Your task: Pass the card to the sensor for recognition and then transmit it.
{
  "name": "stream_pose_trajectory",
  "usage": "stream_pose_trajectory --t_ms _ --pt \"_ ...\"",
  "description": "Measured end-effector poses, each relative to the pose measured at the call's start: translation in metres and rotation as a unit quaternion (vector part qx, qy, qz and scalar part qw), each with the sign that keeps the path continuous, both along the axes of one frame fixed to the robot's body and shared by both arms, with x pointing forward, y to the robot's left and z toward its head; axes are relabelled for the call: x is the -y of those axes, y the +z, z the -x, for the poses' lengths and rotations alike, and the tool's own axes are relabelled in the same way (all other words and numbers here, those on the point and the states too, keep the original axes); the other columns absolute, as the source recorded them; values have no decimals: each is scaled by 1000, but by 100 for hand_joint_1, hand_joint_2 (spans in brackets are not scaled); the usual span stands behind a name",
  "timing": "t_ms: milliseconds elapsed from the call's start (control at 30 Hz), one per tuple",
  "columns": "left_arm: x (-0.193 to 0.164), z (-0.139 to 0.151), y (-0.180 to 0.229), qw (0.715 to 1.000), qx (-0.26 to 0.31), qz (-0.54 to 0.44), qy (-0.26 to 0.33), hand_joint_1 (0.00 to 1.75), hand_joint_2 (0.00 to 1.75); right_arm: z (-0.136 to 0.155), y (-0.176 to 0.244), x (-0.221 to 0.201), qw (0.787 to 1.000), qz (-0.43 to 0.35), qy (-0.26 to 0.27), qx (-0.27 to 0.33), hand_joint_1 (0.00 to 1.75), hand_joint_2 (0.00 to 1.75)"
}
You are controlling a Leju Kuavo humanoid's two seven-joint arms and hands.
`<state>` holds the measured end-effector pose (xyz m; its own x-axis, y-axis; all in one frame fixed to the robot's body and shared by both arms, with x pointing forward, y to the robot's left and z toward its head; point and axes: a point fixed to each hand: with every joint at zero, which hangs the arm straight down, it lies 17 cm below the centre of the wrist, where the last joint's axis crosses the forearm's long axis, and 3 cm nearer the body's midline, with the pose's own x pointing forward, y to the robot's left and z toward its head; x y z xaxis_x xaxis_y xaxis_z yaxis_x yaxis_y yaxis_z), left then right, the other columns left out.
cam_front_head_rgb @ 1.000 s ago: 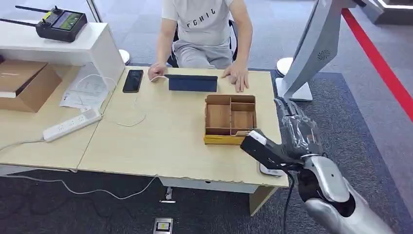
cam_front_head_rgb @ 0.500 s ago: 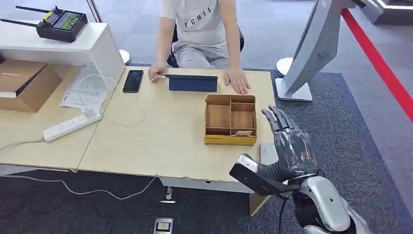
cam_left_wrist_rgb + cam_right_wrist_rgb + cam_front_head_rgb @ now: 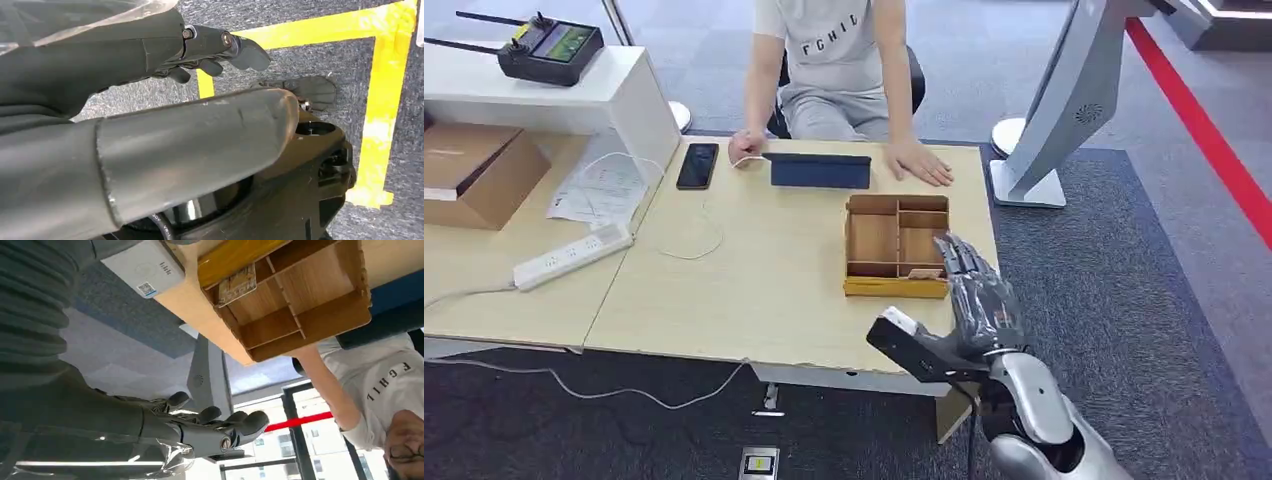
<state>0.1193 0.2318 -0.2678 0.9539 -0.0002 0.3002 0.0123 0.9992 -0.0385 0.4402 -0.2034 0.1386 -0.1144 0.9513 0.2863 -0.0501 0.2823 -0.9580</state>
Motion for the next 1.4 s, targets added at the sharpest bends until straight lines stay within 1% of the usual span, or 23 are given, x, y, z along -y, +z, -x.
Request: stream_pose_trajectory --t_ms 200,367,600,767,933,1200,1267,1400 --pt "-1 0 0 1000 0 -1 0 0 0 -3 -14 -3 1000 -1 -4 -16 0 175" --pt "-2 1 -1 1000 -4 -1 6 0 0 -8 -24 -10 1000 -1 7 -29 0 175" --pt "-5 4 -2 1000 -13 -11 12 0 0 -26 -30 -11 999 18 9 -28 0 175" --pt "0 6 -3 1000 -18 -13 13 0 0 -39 -38 -9 999 28 5 -34 0 175" --pt "0 8 -3 999 -23 -21 15 0 0 -49 -45 -14 999 16 5 -41 0 175" --pt "3 10 -4 999 -30 -28 19 0 0 -54 -68 -19 997 15 6 -70 0 175" --pt "3 10 -4 999 -32 -28 21 0 0 -55 -73 -23 997 0 11 -79 0 175" --pt "5 10 -4 999 -32 -25 31 0 0 -61 -80 -20 997 2 6 -81 0 175"
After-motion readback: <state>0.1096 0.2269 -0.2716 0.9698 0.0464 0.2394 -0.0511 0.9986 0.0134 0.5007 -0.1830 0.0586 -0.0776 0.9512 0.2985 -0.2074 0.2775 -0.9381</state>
